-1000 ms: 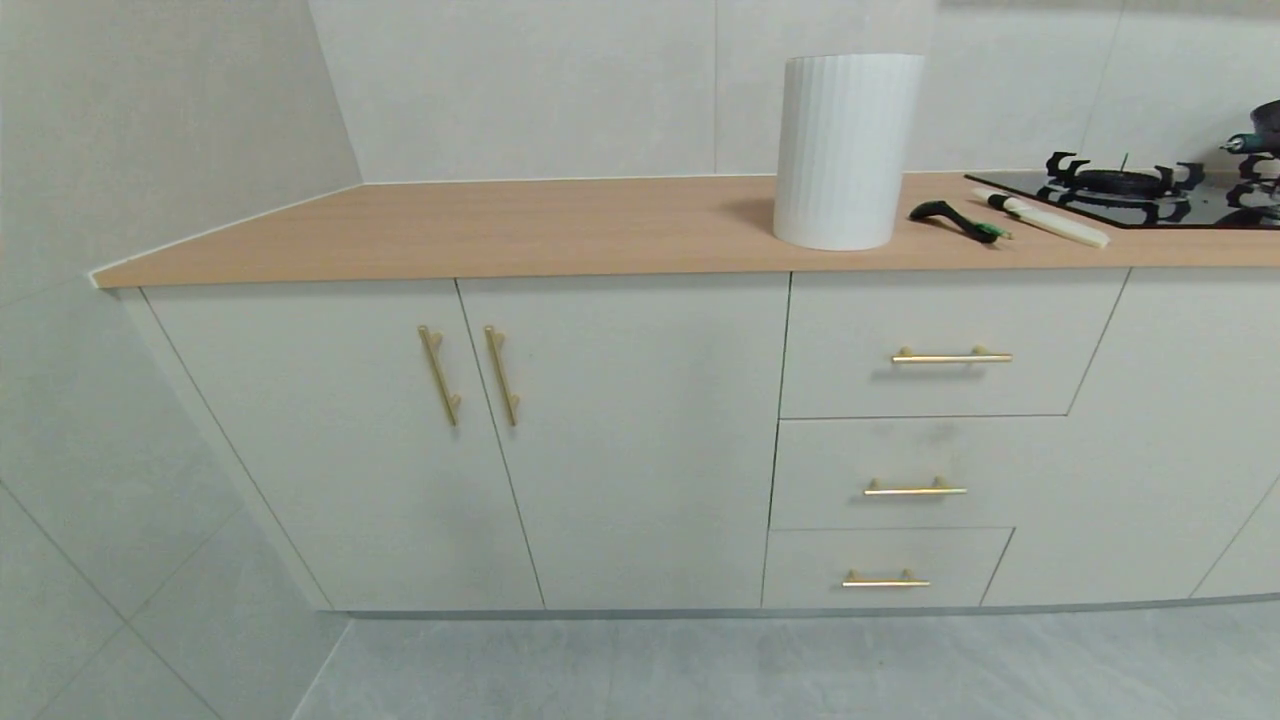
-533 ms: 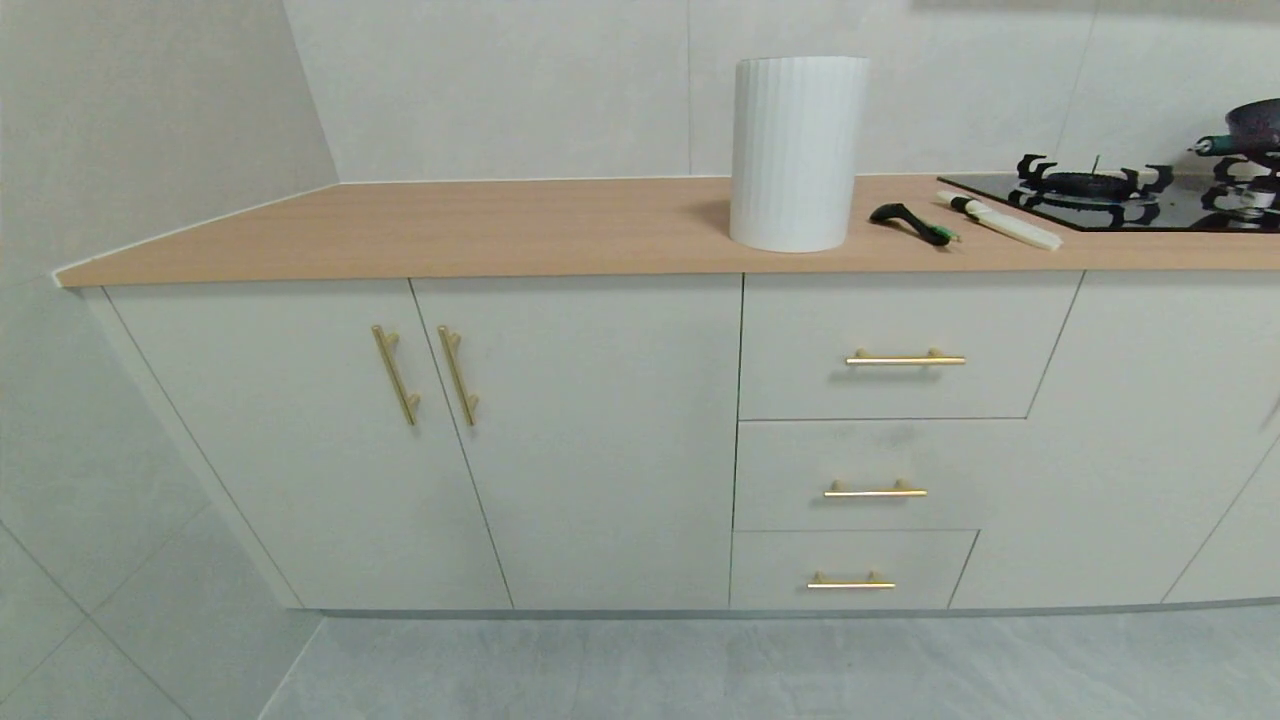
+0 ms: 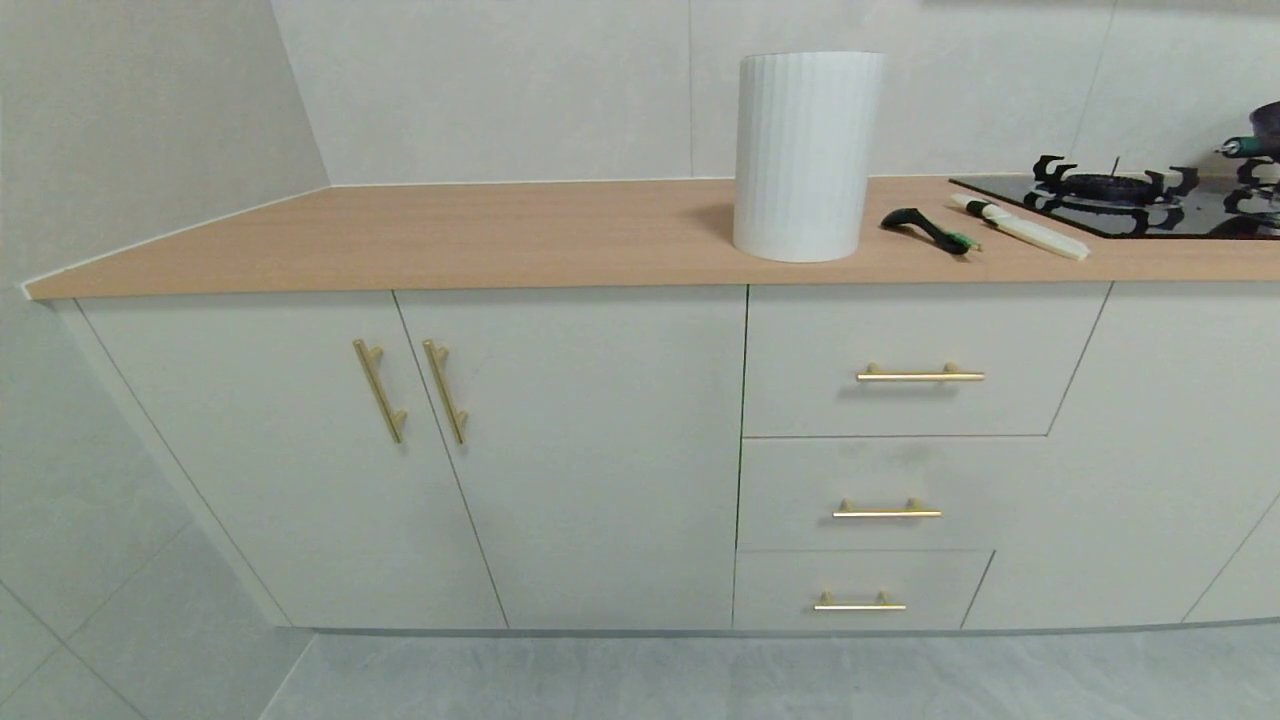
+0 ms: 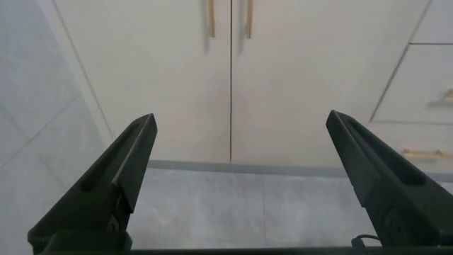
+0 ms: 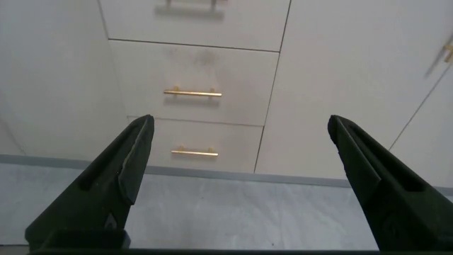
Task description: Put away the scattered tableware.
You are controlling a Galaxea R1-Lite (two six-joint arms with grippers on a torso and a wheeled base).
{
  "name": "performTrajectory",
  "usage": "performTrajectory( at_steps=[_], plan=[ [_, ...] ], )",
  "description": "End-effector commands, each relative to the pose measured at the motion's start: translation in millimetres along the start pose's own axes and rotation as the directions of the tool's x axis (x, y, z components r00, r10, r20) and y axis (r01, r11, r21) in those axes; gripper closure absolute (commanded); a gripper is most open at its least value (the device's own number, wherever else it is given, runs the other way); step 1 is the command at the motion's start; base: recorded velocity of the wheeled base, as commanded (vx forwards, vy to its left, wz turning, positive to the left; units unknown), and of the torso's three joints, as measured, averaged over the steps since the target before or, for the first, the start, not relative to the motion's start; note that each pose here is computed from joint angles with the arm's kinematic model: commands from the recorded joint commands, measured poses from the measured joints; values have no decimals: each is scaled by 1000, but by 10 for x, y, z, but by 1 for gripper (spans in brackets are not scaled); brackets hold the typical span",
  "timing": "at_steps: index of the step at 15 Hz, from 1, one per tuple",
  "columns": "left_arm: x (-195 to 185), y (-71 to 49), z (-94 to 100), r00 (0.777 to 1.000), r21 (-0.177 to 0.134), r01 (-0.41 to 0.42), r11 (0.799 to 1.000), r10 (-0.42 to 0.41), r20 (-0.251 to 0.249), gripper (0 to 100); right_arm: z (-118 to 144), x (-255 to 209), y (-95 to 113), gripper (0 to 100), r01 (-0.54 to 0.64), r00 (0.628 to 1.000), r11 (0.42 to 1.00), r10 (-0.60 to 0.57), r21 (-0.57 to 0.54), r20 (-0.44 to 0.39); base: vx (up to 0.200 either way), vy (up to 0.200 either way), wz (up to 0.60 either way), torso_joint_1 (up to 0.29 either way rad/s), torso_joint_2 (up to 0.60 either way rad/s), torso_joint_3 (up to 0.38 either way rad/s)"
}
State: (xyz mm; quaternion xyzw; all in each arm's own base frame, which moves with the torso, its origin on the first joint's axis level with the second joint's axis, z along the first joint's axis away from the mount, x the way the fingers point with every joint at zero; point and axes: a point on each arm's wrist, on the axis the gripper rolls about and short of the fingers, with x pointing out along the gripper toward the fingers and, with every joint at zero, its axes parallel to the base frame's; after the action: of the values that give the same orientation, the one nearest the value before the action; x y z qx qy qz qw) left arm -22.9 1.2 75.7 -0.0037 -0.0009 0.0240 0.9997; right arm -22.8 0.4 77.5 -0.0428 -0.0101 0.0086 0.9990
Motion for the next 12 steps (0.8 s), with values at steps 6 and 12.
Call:
performTrajectory(
  at_steps=[6, 12],
  plan=[
    [1, 0, -2, 1000, -3, -1, 1000, 1, -2, 0, 1, 1, 0, 0, 0, 1000, 1000, 0, -2, -1, 33, 0, 0, 1, 0, 0],
    [1, 0, -2, 1000, -3, -1, 1000, 1, -2, 0, 341, 3, -32, 0, -24, 999, 1000, 24, 1, 33, 0, 0, 0, 0, 0, 0]
  ],
)
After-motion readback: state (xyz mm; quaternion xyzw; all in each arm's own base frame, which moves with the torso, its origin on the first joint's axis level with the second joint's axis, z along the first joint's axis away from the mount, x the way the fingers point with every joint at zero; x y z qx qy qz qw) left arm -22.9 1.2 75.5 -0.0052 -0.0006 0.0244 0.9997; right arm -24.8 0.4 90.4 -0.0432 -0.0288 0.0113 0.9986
